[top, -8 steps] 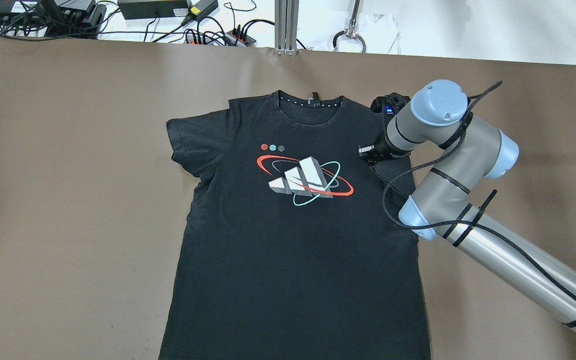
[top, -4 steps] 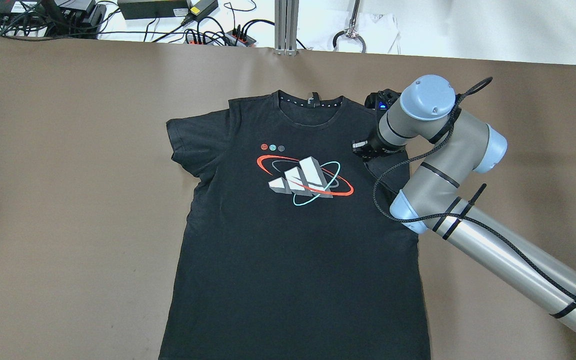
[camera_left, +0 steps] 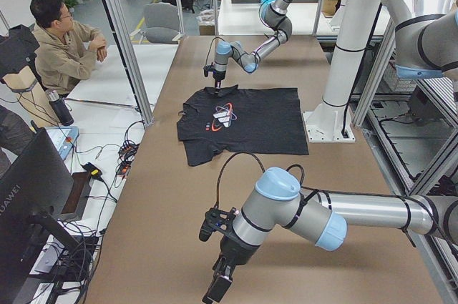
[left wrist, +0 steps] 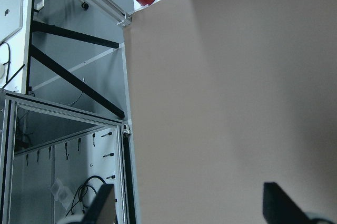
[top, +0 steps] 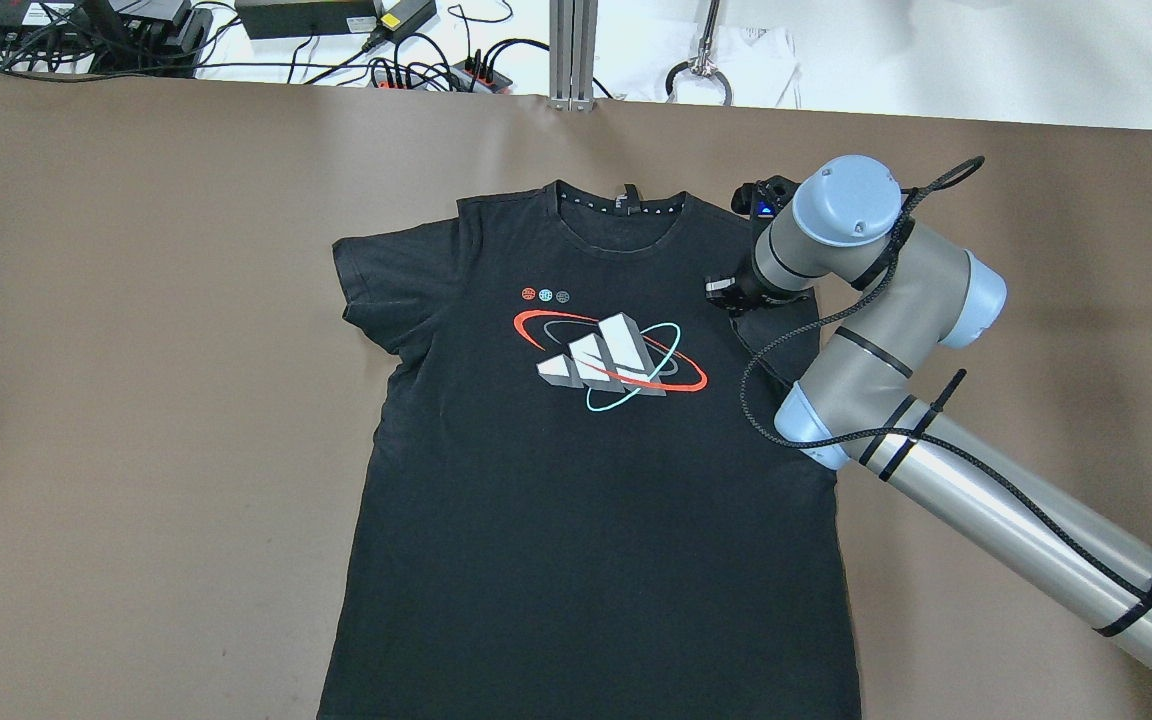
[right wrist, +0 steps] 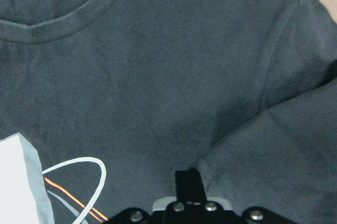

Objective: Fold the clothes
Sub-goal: 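Fold the sleeve under the right gripper inward onto the shirt body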

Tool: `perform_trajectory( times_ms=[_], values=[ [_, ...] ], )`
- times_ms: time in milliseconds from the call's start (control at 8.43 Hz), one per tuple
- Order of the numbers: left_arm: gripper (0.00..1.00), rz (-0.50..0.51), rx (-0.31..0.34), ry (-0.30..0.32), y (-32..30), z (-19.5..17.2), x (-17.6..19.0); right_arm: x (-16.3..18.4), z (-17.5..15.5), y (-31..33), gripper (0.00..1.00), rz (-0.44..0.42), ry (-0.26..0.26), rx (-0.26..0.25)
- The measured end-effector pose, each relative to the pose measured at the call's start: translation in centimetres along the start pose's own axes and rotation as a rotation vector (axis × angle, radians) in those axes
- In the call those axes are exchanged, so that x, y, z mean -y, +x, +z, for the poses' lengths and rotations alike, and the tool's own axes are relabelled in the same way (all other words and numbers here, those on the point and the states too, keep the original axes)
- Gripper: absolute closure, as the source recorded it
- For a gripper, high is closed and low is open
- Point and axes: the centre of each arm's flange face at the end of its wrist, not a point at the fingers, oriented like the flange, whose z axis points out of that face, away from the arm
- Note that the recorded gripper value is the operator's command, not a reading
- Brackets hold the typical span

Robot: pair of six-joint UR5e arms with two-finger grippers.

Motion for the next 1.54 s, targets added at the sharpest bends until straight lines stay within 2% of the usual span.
perform_trajectory(
  times_ms=[356, 475, 593, 712, 1187, 1543],
  values=[
    [0.0, -0.001, 0.002, 0.0, 0.0, 0.0, 0.0, -0.6, 0.6, -1.0, 1.0, 0.008, 0.007, -0.008],
    [0.0, -0.001, 0.002, 0.001, -0.1, 0.0, 0.0, -0.6, 0.9, -1.3, 0.81, 0.005, 0.021, -0.019],
    [0.0, -0.001, 0.002, 0.001, -0.1, -0.1, 0.0, -0.6, 1.0, -1.5, 0.39, 0.003, 0.032, -0.027],
    [0.0, -0.001, 0.002, 0.001, -0.1, -0.1, 0.0, -0.6, 1.0, -1.7, 0.05, 0.002, 0.037, -0.031],
    [0.0, -0.001, 0.004, 0.0, -0.1, 0.0, 0.0, -0.9, 0.9, -1.4, 0.05, 0.001, 0.04, -0.03],
    [0.0, -0.001, 0.008, 0.002, -0.1, -0.1, 0.0, -3.7, 0.0, 1.9, 0.05, -0.001, 0.035, -0.025]
  ],
)
